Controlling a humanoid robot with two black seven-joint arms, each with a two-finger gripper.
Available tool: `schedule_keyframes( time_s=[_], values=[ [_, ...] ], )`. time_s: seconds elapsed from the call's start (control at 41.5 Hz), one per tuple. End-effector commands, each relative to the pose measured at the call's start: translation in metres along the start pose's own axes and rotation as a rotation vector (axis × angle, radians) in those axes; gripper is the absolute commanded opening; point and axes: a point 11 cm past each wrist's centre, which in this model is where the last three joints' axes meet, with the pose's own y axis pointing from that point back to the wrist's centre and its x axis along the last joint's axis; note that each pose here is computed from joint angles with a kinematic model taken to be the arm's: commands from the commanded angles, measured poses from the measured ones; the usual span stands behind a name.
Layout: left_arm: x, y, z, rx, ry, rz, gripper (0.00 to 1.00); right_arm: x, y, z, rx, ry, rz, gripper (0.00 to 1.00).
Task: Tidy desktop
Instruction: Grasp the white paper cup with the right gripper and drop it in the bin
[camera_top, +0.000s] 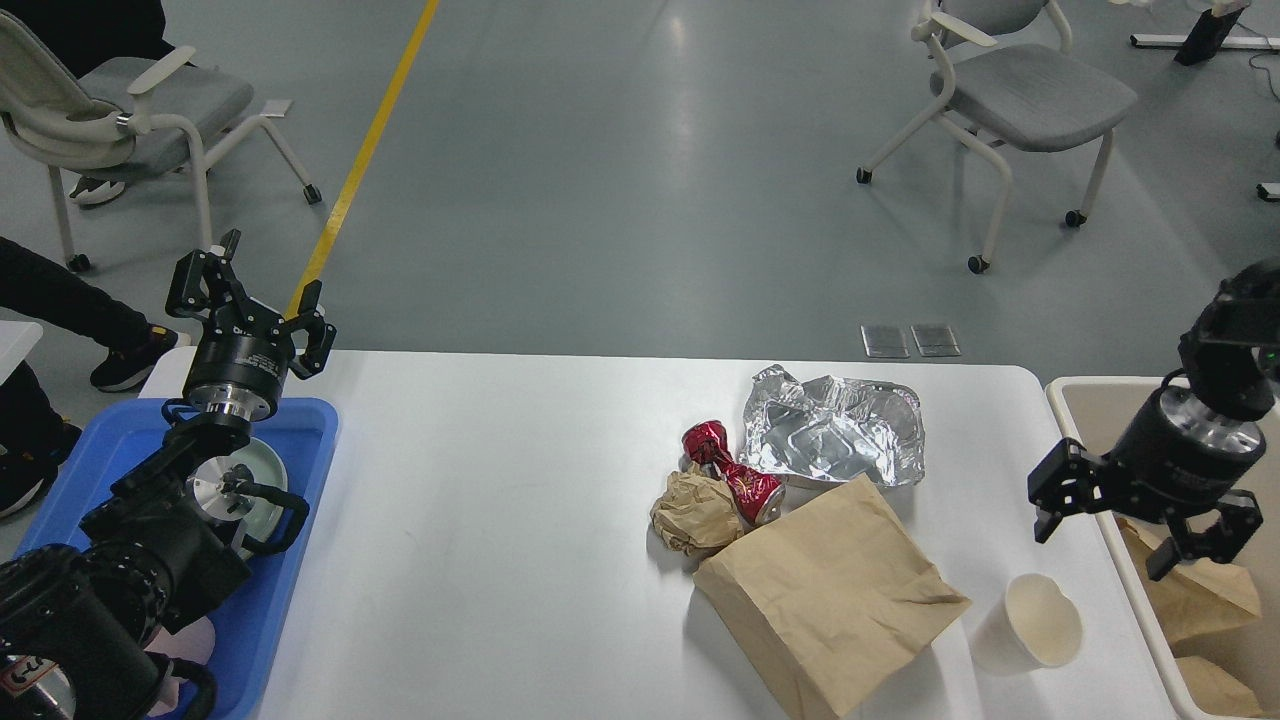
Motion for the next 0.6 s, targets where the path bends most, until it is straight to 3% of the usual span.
schedule_keyframes(
  time_s=[0.0,0.579],
  values=[
    [0.0,0.0,0.0,0.001,-0.001,0.0,0.97,-0.006,-0.024,0.008,-0.021,-0.009,-0.033,1.0],
    [0.0,0.0,0.0,0.0,0.0,0.0,0.97,-0.003,-0.073,0.028,-0.07,-0.018,0.057,1.0]
  ],
)
